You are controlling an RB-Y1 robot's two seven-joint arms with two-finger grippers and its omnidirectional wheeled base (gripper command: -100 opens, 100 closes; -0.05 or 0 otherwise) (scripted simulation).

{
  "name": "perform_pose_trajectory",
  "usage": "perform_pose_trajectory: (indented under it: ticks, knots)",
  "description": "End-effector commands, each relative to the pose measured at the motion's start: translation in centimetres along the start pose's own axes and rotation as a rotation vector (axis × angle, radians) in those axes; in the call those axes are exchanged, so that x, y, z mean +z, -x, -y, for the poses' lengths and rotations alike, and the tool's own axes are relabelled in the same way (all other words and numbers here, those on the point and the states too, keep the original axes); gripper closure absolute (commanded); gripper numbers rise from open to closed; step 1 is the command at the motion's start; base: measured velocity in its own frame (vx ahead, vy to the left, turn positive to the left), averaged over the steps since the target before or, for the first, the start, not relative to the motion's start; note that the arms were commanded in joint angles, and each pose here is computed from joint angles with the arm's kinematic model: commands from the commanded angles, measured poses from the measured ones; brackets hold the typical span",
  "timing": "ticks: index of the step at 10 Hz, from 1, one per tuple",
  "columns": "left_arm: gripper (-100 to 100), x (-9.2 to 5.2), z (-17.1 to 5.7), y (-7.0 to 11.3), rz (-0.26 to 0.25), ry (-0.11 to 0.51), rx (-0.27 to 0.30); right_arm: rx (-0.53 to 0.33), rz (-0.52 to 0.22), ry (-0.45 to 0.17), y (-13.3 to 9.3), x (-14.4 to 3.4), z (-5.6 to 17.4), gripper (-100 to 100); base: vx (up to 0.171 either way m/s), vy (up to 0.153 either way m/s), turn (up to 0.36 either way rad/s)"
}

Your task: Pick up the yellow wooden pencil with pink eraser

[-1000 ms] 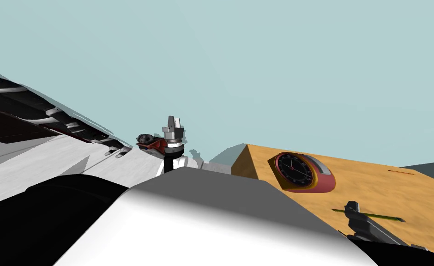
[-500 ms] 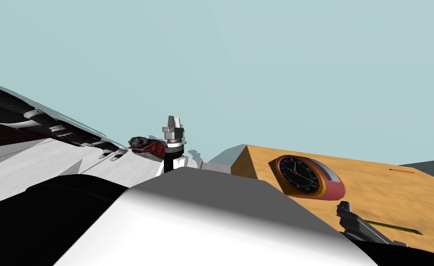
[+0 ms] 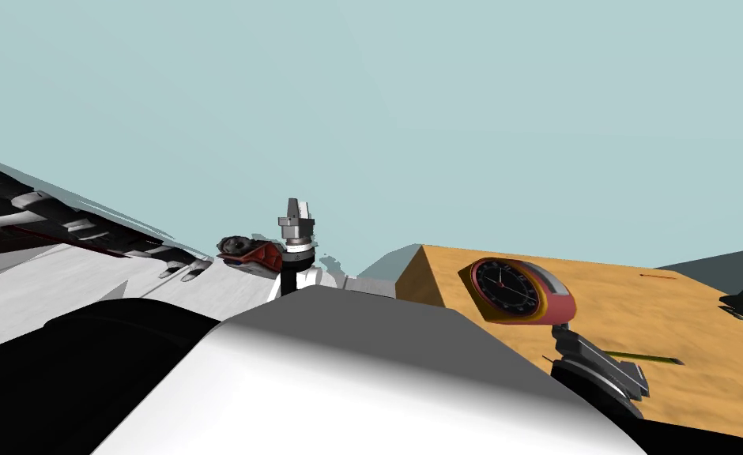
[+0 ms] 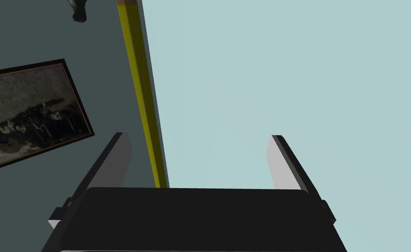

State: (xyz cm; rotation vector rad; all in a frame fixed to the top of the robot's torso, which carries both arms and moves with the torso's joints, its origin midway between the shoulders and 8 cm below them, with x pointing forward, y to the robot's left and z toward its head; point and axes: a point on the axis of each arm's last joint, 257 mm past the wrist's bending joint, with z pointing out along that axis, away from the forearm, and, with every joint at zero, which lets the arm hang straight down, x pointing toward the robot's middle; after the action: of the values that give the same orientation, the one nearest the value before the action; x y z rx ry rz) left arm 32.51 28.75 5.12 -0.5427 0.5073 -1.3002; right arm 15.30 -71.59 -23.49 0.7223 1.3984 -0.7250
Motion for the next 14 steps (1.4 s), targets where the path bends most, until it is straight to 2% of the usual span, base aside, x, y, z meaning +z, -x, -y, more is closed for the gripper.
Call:
perform_pose_trajectory:
  ticks: [1, 2, 3, 4, 7, 8, 9, 11, 12, 13, 14]
  knots:
    - [0, 0.0, 0.0, 0.0, 0.0, 0.0, 0.0, 0.015, -0.021, -0.007, -1.4, 0.4, -0.1, -100, -0.002, 0.005, 0.02]
    - [0, 0.0, 0.0, 0.0, 0.0, 0.0, 0.0, 0.017, -0.046, -0.019, -2.7, 0.1, 0.5, -100, 0.005, -0.007, 0.005]
    - [0, 0.0, 0.0, 0.0, 0.0, 0.0, 0.0, 0.01, -0.009, 0.04, -1.5, 2.5, -2.6, -100, -0.027, 0.033, -0.207]
    - [0, 0.0, 0.0, 0.0, 0.0, 0.0, 0.0, 0.017, 0.006, 0.049, -0.8, 3.5, -3.3, -100, -0.047, 0.05, -0.103]
    - [0, 0.0, 0.0, 0.0, 0.0, 0.0, 0.0, 0.033, -0.054, 0.024, -4.0, 3.0, -2.5, -100, -0.014, 0.012, 0.009]
    - [0, 0.0, 0.0, 0.0, 0.0, 0.0, 0.0, 0.024, -0.016, 0.078, -2.6, 5.4, -5.5, -100, -0.037, 0.032, -0.181]
    - [0, 0.0, 0.0, 0.0, 0.0, 0.0, 0.0, 0.027, -0.015, 0.08, -2.4, 6.2, -5.8, -100, -0.056, 0.054, -0.115]
    - [0, 0.0, 0.0, 0.0, 0.0, 0.0, 0.0, 0.04, -0.058, 0.063, -4.7, 5.9, -5.5, -100, -0.013, 0.02, 0.011]
    - [0, 0.0, 0.0, 0.0, 0.0, 0.0, 0.0, 0.021, -0.021, 0.111, -3.1, 8.1, -8.0, -100, -0.039, 0.039, -0.155]
    - [0, 0.0, 0.0, 0.0, 0.0, 0.0, 0.0, 0.037, -0.03, 0.109, -3.5, 8.9, -8.6, -100, -0.049, 0.045, -0.143]
    - [0, 0.0, 0.0, 0.0, 0.0, 0.0, 0.0, 0.04, -0.054, 0.1, -4.7, 8.7, -8.3, -100, -0.021, 0.026, -0.007]
